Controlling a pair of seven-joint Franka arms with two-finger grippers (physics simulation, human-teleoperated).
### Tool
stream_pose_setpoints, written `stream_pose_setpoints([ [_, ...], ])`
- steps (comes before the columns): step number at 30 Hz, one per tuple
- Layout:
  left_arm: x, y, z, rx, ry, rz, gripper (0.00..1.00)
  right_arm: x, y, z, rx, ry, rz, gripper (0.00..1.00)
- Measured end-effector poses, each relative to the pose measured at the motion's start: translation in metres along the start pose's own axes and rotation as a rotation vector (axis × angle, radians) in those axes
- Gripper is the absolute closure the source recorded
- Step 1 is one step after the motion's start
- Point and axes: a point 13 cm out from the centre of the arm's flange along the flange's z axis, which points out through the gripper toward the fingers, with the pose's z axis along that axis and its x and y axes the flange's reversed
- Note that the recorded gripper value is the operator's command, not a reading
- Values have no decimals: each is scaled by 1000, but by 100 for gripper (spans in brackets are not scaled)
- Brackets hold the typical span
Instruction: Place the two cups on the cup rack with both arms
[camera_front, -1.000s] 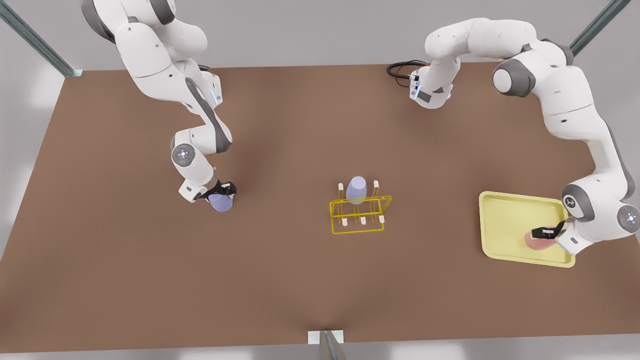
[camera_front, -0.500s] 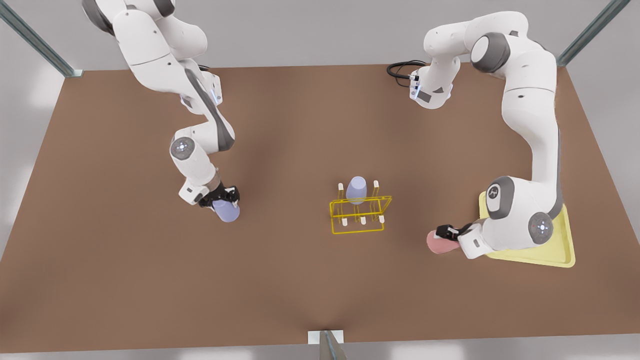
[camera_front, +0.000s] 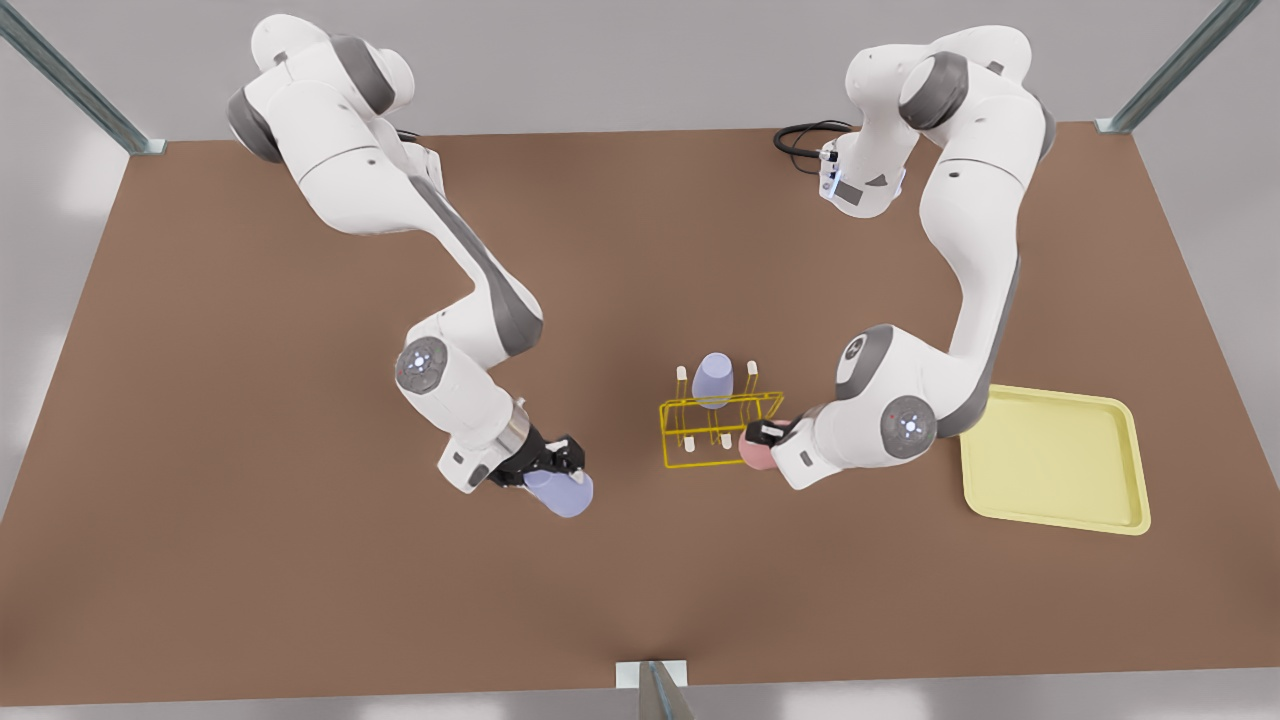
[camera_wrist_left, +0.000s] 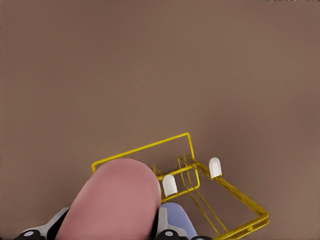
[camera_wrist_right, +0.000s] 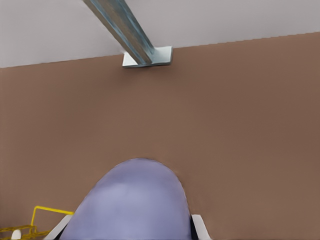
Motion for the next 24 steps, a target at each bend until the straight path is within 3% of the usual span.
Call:
stream_pose_setpoints([
  [9, 8, 11, 18, -52, 30, -137, 17, 20, 64, 38, -106, 134, 89, 19],
  [10, 10, 10, 22, -56, 39, -148, 15, 22, 68, 39, -112, 142, 97, 19],
  [11, 12, 10, 24, -58, 45, -158, 0, 25, 72, 41, -118, 152, 103, 19],
  [24, 33, 16, 43, -97, 116, -253, 0, 56, 121, 75, -177, 226, 151, 19],
])
